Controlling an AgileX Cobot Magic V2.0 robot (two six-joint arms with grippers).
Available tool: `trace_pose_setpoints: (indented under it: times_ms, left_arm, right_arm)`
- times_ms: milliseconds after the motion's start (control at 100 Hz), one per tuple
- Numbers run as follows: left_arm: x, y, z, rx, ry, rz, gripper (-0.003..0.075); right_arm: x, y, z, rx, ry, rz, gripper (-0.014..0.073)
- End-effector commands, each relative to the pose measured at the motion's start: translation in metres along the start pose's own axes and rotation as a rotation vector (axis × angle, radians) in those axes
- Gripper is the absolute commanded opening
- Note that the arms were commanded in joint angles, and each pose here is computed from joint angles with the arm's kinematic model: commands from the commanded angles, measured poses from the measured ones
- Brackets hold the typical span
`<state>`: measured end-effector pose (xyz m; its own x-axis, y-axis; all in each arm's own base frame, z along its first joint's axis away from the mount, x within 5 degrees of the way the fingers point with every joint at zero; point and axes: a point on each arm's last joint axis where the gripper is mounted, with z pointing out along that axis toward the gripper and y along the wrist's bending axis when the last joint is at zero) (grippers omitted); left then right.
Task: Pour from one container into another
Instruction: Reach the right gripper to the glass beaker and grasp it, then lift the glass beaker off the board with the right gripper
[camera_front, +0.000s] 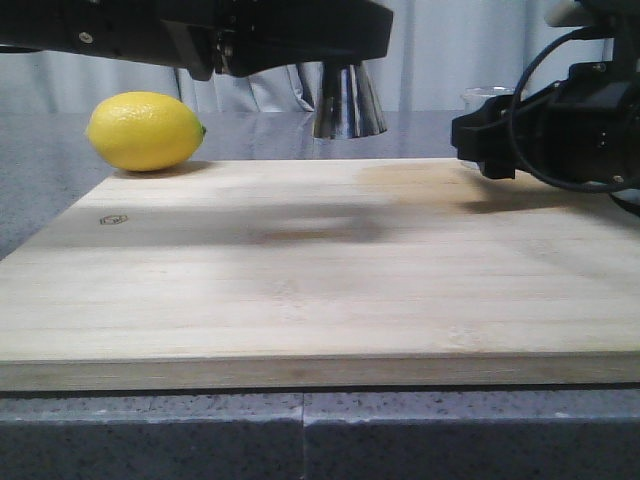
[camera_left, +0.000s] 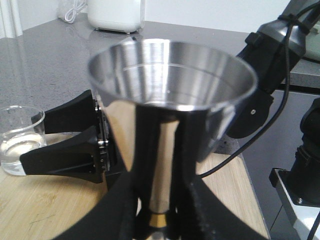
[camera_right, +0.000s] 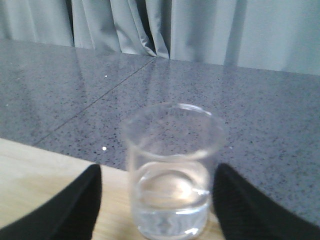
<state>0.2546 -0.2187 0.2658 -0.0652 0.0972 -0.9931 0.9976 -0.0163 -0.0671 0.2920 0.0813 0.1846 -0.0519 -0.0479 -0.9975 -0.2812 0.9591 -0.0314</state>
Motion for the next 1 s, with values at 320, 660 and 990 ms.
trace_pose_setpoints:
  times_ms: [320, 660, 990]
  left_arm:
    - [-0.032, -0.014, -0.003, 0.069, -0.147, 0.036, -0.0019]
    - [-0.032, -0.014, -0.003, 0.069, -0.147, 0.036, -0.0019]
    - [-0.032, -0.014, -0.003, 0.069, -0.147, 0.036, -0.0019]
  right_arm:
    - [-0.020, -0.001, 0.015, -0.001, -0.131, -0.007, 0.0448]
    - [-0.022, -0.005, 0.019, 0.012, -0.141, -0.007, 0.0448]
    - [-0.022, -0.011, 0.019, 0.032, -0.147, -0.007, 0.0448]
